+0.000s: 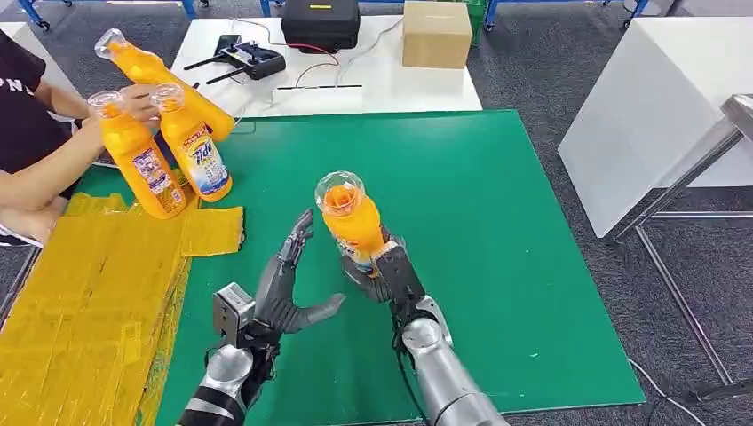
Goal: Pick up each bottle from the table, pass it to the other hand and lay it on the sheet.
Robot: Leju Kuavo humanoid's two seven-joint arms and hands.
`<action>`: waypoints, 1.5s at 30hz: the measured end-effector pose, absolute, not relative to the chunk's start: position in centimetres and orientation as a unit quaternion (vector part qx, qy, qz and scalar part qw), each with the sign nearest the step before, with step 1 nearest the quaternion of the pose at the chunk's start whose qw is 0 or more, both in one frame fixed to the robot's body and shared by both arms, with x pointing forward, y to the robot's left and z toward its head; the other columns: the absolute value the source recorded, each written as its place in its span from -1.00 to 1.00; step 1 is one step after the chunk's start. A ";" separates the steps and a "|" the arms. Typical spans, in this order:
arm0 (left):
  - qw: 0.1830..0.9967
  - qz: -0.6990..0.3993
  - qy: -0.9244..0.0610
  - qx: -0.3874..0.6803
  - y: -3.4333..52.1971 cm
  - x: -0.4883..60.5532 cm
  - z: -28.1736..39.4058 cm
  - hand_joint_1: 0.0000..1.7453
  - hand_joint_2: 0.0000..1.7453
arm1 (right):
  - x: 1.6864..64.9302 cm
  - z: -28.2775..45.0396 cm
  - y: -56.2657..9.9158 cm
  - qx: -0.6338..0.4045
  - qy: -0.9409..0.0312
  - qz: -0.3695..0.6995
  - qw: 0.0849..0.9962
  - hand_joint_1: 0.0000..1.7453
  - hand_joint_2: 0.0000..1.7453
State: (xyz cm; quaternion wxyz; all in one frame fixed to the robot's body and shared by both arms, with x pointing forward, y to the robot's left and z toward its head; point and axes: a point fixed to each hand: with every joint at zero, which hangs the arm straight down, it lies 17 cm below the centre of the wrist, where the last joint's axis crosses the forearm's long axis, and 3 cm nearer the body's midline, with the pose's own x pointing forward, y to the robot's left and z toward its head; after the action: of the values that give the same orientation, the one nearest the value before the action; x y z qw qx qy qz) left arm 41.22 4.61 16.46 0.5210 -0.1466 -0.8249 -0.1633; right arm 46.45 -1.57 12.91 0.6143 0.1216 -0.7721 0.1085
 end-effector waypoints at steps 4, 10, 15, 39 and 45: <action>0.521 -0.167 -0.823 -0.154 4.0 41.3 16.5 -1.00 1.00 | 46.0 13.8 0.2 0.140 -0.774 0.115 0.607 1.00 1.00; 0.522 -0.165 -0.822 -0.156 3.9 41.6 16.6 -1.00 1.00 | 44.7 14.6 3.1 0.167 -0.771 0.138 0.599 1.00 1.00; 0.523 -0.157 -0.823 -0.156 4.3 42.2 16.8 -1.00 1.00 | 43.0 14.7 5.6 0.185 -0.767 0.183 0.586 1.00 1.00; 0.550 -0.113 -0.813 -0.155 7.4 43.3 14.8 -1.00 1.00 | 38.2 11.2 11.5 0.219 -0.722 0.302 0.583 1.00 1.00; 0.552 -0.112 -0.812 -0.155 7.5 43.3 14.6 -1.00 1.00 | 38.1 11.0 11.5 0.218 -0.720 0.307 0.583 1.00 1.00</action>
State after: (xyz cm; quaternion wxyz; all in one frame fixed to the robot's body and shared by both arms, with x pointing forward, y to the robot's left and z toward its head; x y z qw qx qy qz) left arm 43.33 7.50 14.65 0.5517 -0.1546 -0.8120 -0.1118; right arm 38.12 11.52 10.99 0.5831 0.2177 -0.7198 0.3074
